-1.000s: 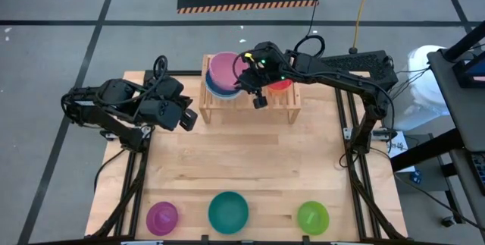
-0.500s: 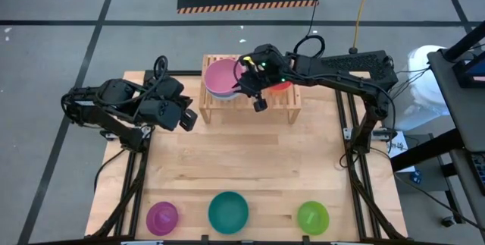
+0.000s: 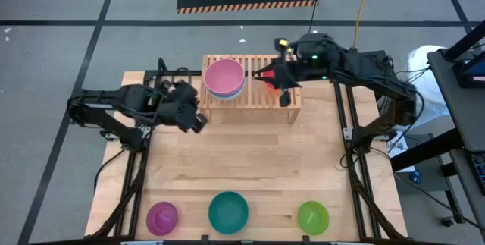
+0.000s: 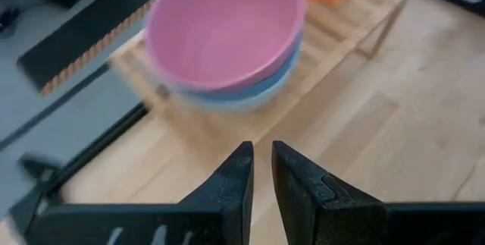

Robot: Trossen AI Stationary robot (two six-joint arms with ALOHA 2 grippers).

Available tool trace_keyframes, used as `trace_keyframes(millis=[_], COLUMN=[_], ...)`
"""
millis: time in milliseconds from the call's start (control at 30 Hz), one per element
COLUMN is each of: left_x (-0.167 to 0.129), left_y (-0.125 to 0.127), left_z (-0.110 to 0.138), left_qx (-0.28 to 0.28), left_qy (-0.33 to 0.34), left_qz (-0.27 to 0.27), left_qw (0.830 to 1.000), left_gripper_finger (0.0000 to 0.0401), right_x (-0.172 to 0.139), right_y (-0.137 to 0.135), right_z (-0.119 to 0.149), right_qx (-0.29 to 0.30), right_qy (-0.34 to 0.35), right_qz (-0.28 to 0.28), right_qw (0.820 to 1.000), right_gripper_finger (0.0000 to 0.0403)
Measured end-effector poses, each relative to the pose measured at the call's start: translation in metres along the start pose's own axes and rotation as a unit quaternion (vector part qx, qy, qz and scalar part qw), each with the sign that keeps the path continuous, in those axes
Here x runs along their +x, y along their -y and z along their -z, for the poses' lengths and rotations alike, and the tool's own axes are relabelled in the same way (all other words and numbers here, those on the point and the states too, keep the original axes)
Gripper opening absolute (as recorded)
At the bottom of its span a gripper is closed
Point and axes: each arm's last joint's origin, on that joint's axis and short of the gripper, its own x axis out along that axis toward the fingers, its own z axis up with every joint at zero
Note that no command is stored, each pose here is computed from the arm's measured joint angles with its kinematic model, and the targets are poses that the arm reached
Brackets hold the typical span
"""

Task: Place and stack bowls onto a shelf
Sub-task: Stack the green bowl on top of the pink bowl on the shelf

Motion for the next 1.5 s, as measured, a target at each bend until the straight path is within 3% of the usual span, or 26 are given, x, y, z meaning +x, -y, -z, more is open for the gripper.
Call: trace_keyframes(millis=[267,467,600,767,1000,1300,1500], left_x=[0.042,0.061,0.059,0.055,0.045,0.052,0.067], left_y=[0.014,0.018,0.027,0.036,0.043,0.057,0.078], left_z=[-0.024,-0.006,0.008,0.018,0.030,0.056,0.080], left_qx=[0.032,0.074,0.137,0.167,0.249,0.262,0.214], left_qy=[0.055,-0.008,-0.068,-0.116,-0.147,-0.177,-0.191], left_qz=[0.100,0.134,0.222,0.320,0.405,0.419,0.472], left_qw=[0.993,0.988,0.963,0.925,0.867,0.851,0.833], left_gripper_finger=[0.0056,0.0056,0.0056,0.0056,0.0056,0.0056,0.0056], right_x=[-0.042,-0.068,-0.079,-0.088,-0.090,-0.090,-0.090], right_y=[0.000,-0.012,-0.025,-0.039,-0.048,-0.050,-0.050], right_z=[-0.004,0.008,0.020,0.030,0.028,0.027,0.027], right_qx=[0.024,0.055,0.069,0.133,0.157,0.154,0.147], right_qy=[-0.014,-0.078,-0.148,-0.212,-0.229,-0.228,-0.227], right_qz=[0.035,-0.009,-0.062,-0.128,-0.148,-0.152,-0.153], right_qw=[0.999,0.995,0.985,0.960,0.949,0.949,0.951], right_gripper_finger=[0.0050,0.0050,0.0050,0.0050,0.0050,0.0050,0.0050])
